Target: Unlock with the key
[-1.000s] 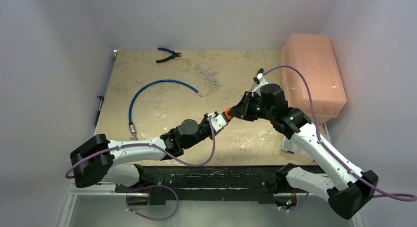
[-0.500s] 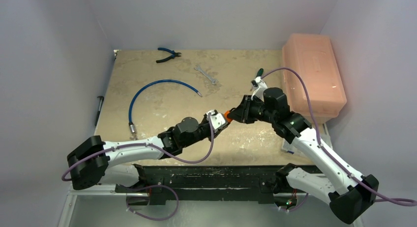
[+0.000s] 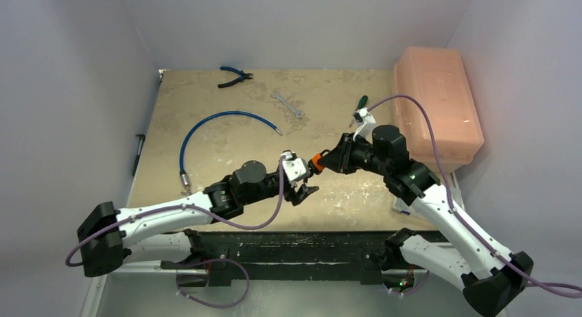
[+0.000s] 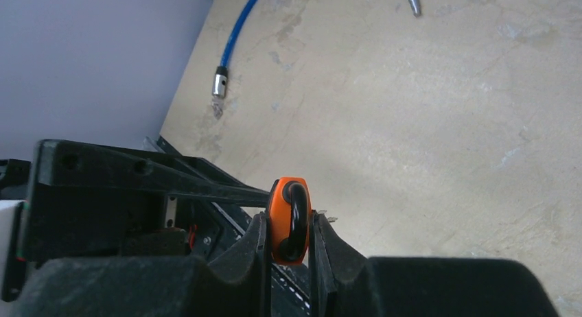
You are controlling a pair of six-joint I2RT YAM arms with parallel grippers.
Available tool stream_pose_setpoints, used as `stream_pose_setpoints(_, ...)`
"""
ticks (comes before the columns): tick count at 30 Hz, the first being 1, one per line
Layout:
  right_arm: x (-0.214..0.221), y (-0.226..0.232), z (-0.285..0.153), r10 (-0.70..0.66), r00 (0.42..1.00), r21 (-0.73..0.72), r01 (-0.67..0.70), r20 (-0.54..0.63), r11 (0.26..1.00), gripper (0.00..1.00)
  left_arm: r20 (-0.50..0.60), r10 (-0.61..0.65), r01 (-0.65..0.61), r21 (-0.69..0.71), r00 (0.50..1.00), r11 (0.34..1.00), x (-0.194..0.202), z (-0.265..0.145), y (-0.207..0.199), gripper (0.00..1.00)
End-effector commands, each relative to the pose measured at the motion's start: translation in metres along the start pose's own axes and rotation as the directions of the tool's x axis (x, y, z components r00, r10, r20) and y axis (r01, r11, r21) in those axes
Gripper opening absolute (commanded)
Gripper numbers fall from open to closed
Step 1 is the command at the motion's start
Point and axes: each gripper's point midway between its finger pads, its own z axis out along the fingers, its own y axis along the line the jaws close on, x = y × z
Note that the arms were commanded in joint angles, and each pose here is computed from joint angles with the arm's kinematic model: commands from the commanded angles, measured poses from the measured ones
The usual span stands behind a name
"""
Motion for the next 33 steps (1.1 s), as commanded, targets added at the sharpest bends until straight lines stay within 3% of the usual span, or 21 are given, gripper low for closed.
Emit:
stream_pose_setpoints(1,-0.038,0.05,-0.026,-0.073,0.986,-0.162,0.097,0.146,0.982,0.0,0.144,0.006,-0.014,0.05,0.99,0.999,-0.069,-0.031,-0.001,0.66)
stream_pose_setpoints(9,-0.037,0.09,-0.046,-0.109,0.975,-0.374,0.177,0.195,0.91,0.0,0.158,-0.264,0.221,0.245,0.951,0.944,-0.095,-0.061,-0.004,0.7)
stream_pose_setpoints(13,-0.044,0.103,-0.058,-0.102,0.964,-0.422,0.2,0.245,0.884,0.0,0.167,-0.338,0.276,0.31,0.926,0.91,-0.107,-0.064,-0.009,0.67)
stream_pose_setpoints(19,-0.053,0.111,-0.071,-0.095,0.949,-0.432,0.224,0.299,0.874,0.0,0.169,-0.394,0.302,0.399,0.904,0.865,-0.122,-0.072,-0.016,0.54)
stream_pose_setpoints(25,-0.053,0.115,-0.073,-0.093,0.947,-0.45,0.23,0.307,0.863,0.0,0.165,-0.412,0.322,0.397,0.896,0.86,-0.122,-0.072,-0.014,0.35)
stream_pose_setpoints(33,-0.049,0.118,-0.075,-0.096,0.949,-0.475,0.235,0.3,0.848,0.0,0.175,-0.428,0.342,0.373,0.887,0.862,-0.122,-0.063,-0.008,0.24)
